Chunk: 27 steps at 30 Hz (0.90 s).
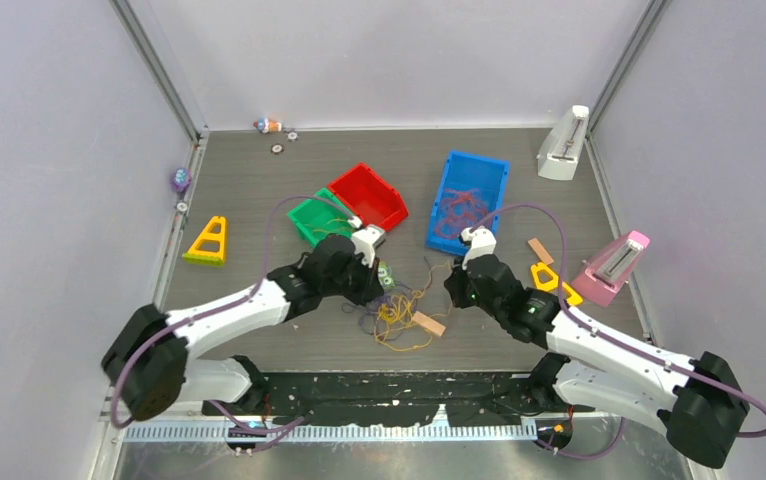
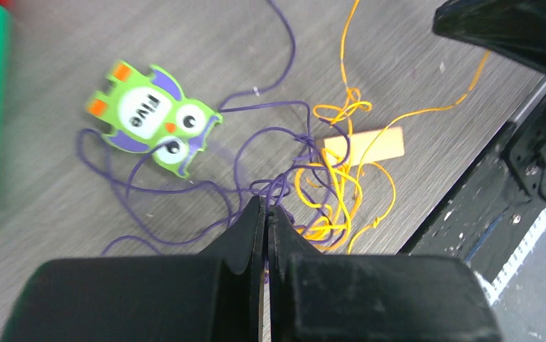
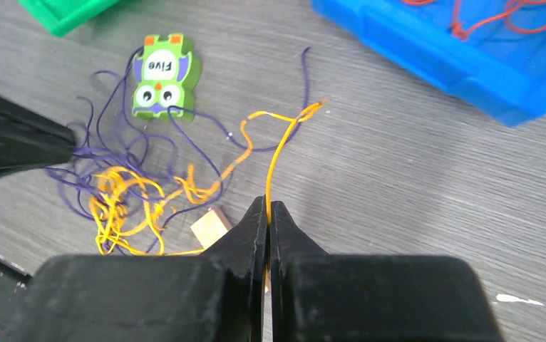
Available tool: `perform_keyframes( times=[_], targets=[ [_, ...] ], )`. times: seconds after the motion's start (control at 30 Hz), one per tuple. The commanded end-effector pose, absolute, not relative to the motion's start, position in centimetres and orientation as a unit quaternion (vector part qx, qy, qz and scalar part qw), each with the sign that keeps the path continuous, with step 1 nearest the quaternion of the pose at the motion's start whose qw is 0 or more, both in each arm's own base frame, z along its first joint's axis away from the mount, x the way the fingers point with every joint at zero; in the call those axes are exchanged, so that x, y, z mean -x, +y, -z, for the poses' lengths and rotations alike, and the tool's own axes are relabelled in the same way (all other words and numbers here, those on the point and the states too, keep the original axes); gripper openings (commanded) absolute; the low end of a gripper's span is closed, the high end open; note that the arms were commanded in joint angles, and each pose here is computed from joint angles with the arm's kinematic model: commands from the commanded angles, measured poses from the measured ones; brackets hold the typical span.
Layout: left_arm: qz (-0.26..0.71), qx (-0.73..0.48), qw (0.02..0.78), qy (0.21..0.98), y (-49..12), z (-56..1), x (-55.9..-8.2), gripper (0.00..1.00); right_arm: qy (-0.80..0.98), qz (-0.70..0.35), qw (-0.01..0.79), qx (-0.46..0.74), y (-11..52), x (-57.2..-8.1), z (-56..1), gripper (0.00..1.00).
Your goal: Untangle the cables
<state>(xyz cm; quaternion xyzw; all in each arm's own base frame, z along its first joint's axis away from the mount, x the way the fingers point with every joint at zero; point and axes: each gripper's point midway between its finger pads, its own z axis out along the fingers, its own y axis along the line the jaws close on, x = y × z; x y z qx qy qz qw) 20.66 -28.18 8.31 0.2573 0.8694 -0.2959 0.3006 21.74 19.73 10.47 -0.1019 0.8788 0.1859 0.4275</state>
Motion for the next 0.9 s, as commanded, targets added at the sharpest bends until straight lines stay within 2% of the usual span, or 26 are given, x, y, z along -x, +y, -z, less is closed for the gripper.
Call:
perform_keyframes(
  times=[0.0,0.27,0.43,0.87],
  targets=[
    [0.260,-0.220,0.381,0.860,-25.6,-11.4,-22.2,0.00,0.870,-0.142,0.469,0.043,16.8,-22.7,-11.4,0.05],
    [0.180,-0.081,0.437,0.877,-17.9,-12.2,-23.1,0.00,0.862,-0.088,0.499,-0.027,12.9,-22.9,-12.3,0.06],
    [0.179,0.000,0.468,0.865,-14.2,-13.1,-23.0,0.00,0.850,-0.060,0.519,-0.071,10.5,-22.7,-13.1,0.05],
    [0.086,0.178,0.521,0.830,-4.7,-15.1,-20.9,0.00,0.830,-0.010,0.531,-0.170,5.8,-21.4,-14.2,0.05]
  ],
)
